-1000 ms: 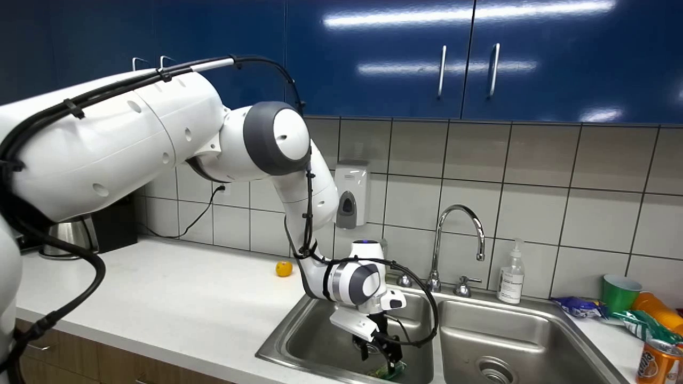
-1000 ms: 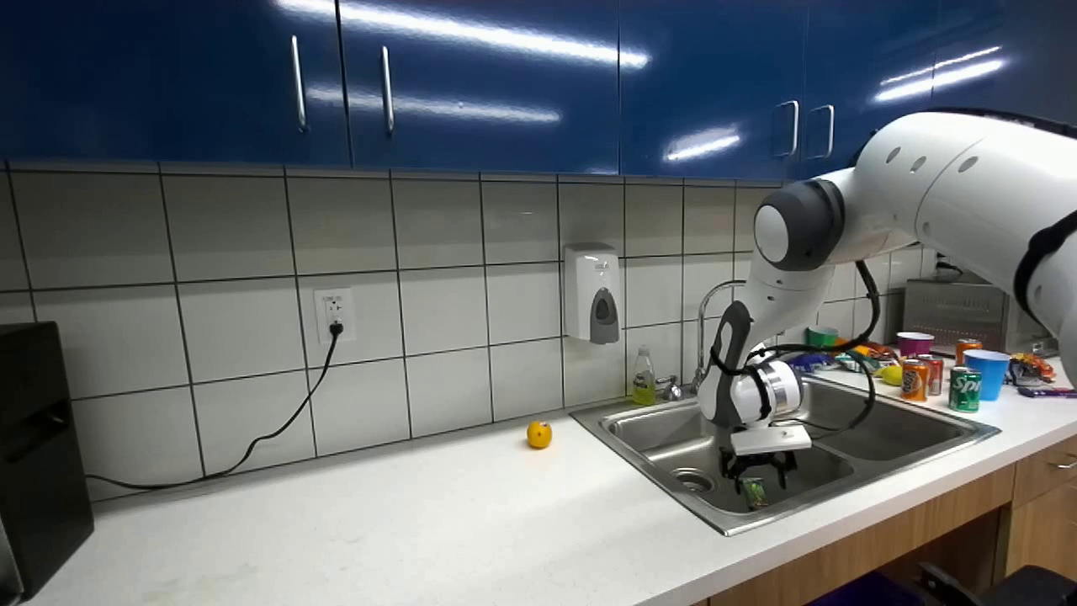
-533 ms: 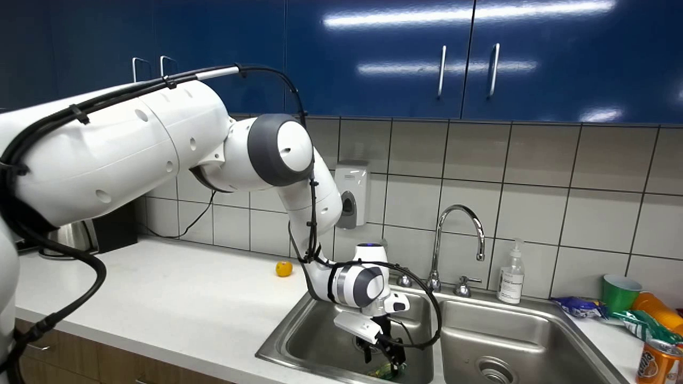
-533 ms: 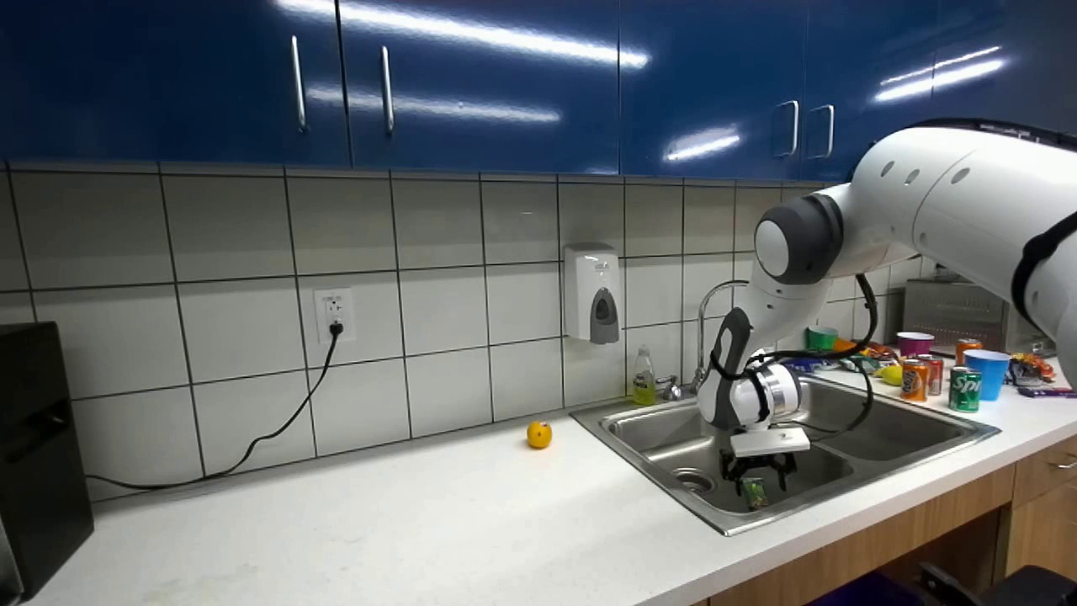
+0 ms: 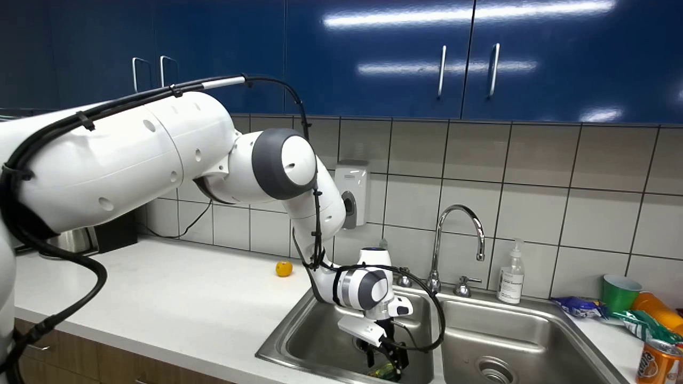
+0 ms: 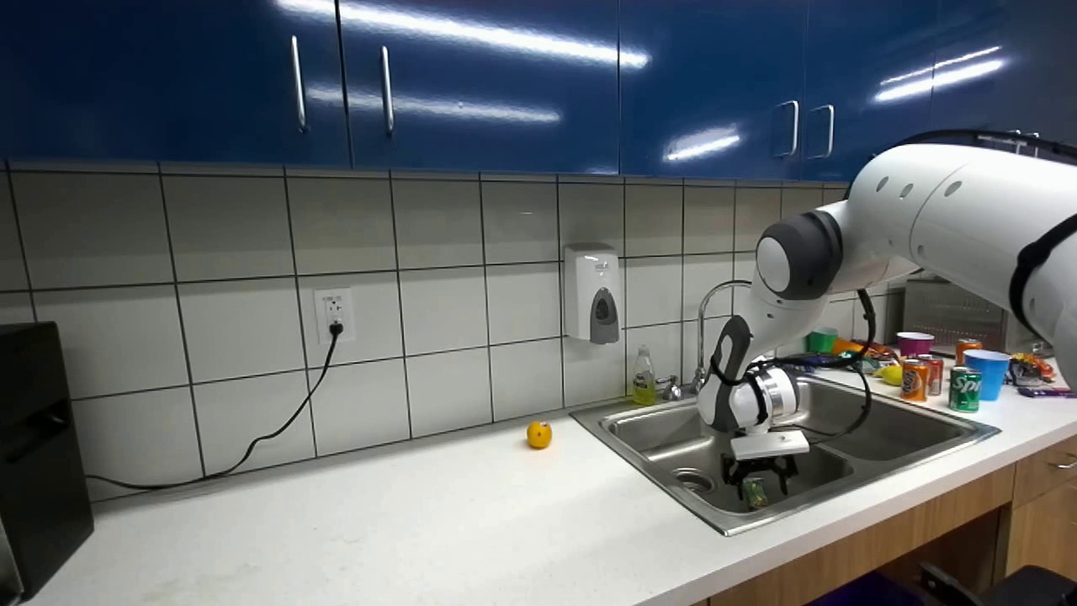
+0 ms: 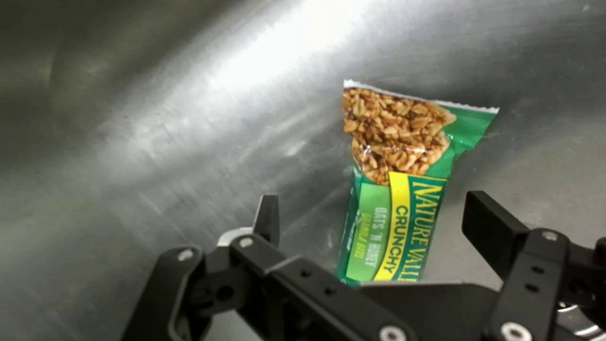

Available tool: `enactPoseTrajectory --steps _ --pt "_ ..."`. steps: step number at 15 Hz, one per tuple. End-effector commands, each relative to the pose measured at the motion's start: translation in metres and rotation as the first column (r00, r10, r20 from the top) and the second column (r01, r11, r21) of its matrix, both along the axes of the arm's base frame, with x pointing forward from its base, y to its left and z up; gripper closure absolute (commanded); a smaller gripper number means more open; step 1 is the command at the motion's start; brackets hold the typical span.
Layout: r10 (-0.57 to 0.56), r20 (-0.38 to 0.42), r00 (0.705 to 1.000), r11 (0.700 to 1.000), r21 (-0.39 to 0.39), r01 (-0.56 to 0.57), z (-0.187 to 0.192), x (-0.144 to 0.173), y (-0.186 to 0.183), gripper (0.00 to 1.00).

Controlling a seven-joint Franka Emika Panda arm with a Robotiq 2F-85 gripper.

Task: Move the green object, currently in the sink, to the left counter

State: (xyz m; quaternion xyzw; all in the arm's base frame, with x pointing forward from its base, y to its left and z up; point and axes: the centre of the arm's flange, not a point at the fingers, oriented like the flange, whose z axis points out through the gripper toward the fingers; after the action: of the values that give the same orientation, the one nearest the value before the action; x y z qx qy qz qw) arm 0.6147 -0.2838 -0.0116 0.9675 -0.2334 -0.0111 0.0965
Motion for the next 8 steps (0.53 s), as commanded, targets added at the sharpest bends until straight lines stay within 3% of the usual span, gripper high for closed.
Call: enactPoseTrajectory --steps 1,7,8 --pt "-0.009 -0.009 1.000 1.000 0.022 0.009 -0.0048 0.0158 -0.0076 0.00" --pt "-0.010 -0.021 1.000 1.000 0.025 0.010 -0.0089 0.0224 -0.0090 0.00" --pt "-0.010 -0.022 1.000 1.000 0.025 0.010 -0.0094 0.0228 -0.0101 0.05"
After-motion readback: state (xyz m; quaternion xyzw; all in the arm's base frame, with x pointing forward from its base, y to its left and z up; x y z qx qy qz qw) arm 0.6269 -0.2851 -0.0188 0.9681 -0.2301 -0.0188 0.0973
